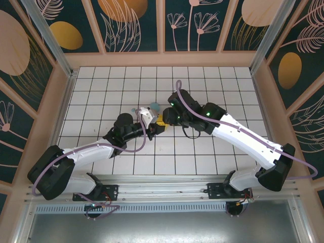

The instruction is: Insert wireless bluetooth earbuds into charging case

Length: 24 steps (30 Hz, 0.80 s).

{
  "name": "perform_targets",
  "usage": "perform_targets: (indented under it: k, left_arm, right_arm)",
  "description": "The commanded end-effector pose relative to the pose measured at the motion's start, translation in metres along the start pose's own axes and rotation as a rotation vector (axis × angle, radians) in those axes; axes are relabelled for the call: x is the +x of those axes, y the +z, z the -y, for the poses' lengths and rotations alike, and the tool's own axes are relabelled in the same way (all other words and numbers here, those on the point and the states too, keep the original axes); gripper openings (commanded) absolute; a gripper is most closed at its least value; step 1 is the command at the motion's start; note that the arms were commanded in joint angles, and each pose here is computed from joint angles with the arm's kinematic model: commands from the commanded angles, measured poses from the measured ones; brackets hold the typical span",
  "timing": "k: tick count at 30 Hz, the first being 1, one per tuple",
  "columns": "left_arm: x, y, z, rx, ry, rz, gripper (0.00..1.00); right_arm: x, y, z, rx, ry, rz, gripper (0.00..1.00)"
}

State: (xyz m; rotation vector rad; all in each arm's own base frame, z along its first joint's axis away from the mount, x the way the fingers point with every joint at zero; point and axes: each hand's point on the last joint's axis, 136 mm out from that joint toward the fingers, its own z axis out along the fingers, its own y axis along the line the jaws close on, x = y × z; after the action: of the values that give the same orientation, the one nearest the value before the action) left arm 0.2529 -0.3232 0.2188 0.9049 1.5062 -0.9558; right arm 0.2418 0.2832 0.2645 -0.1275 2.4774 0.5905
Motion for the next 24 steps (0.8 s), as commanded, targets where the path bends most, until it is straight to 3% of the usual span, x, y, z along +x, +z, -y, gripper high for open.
perform_targets:
  k: [1,8,16,24]
  left_arm:
    - [-0.003,-0.006,0.003,-0.008,0.029,0.012,0.06]
    - [-0.003,-0.010,0.007,0.004,0.035,0.004,0.06]
    - [-0.005,-0.014,0.013,0.027,0.071,-0.011,0.06]
    - [-0.009,-0.014,0.019,0.064,0.118,-0.032,0.06]
  right_arm:
    - [-0.022,-0.027,-0.015,-0.069,-0.017,0.083,0.39]
    - [-0.039,-0.044,-0.030,-0.157,-0.021,0.120,0.39]
    - [-0.055,-0.038,-0.007,-0.160,0.026,0.131,0.38]
    - [-0.052,-0.015,-0.002,-0.194,0.031,0.088,0.26]
